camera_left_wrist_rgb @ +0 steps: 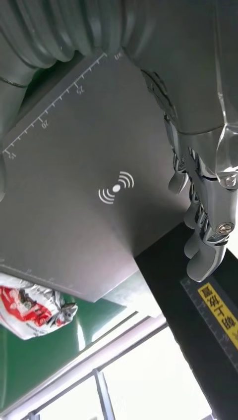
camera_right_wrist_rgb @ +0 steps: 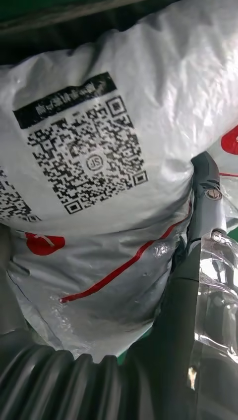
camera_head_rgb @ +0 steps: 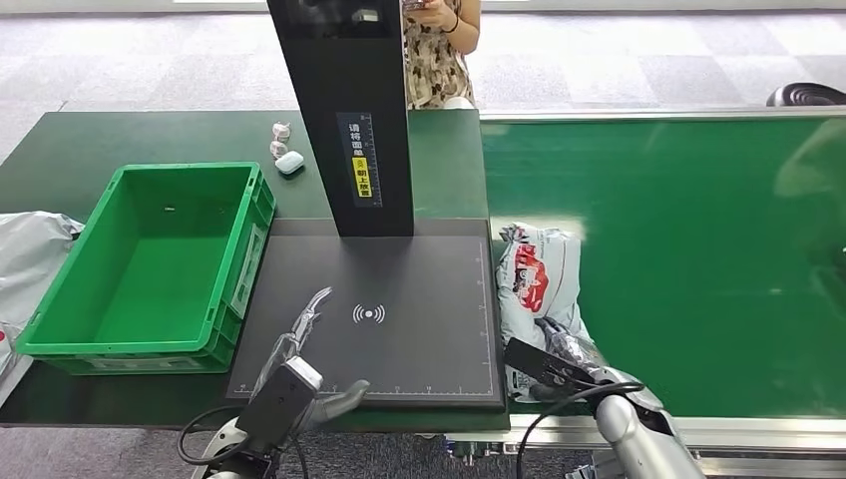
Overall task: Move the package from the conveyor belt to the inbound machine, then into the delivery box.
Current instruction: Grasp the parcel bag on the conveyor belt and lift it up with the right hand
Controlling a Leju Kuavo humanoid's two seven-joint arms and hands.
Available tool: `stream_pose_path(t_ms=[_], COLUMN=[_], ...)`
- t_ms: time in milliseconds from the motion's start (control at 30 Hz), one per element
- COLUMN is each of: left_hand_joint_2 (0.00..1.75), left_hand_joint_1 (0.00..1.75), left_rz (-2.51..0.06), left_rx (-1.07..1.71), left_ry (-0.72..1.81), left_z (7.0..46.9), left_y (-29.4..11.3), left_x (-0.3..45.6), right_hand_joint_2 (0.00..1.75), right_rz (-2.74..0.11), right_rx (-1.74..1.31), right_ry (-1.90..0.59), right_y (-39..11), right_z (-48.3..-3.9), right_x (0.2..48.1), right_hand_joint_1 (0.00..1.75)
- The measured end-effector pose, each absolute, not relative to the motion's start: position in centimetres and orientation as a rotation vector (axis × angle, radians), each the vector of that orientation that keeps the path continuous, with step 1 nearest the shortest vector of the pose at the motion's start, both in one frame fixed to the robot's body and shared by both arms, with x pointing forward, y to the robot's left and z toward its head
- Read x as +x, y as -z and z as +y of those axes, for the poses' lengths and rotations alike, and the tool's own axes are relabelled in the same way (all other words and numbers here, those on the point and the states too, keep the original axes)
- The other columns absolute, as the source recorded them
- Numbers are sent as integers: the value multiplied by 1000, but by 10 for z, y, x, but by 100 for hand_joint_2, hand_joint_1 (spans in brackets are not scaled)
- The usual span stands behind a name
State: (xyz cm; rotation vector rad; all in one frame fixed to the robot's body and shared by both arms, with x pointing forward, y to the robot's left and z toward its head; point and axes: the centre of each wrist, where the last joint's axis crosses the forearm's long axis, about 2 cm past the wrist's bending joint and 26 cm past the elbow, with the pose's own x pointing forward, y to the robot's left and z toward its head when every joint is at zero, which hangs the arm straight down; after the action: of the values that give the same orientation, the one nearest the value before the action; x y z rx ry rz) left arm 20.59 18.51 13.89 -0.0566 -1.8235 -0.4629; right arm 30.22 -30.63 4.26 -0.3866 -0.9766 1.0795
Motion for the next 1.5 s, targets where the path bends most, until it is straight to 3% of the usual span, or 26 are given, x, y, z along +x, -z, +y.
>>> stream_pose_path(t_ms=[167, 300, 833, 1233, 1500], left_hand_joint_2=[175, 175, 175, 175, 175], left_hand_joint_1=[0, 0, 0, 0, 0], left_rz=[-1826, -1818, -1798, -1804, -1810], left_rx=[-64, -78, -52, -20, -11], left_ry=[465, 468, 460, 474, 465], left_z=[184, 182, 187, 186, 183], left_y=[-140, -137, -127, -129, -130], left_x=[208, 212, 202, 198, 198], right_hand_joint_2=[175, 175, 175, 175, 175], right_rz=[-942, -870, -1004, -939, -1265], right_rx=[-380, -385, -617, -1299, -1274], right_ry=[-1105, -1191, -1092, -904, -649], right_y=[-42, -42, -38, -59, -90], right_z=[-307, -308, -307, -329, -341], right_x=[304, 313, 299, 282, 287], right_hand_joint_1=[0, 175, 175, 175, 175])
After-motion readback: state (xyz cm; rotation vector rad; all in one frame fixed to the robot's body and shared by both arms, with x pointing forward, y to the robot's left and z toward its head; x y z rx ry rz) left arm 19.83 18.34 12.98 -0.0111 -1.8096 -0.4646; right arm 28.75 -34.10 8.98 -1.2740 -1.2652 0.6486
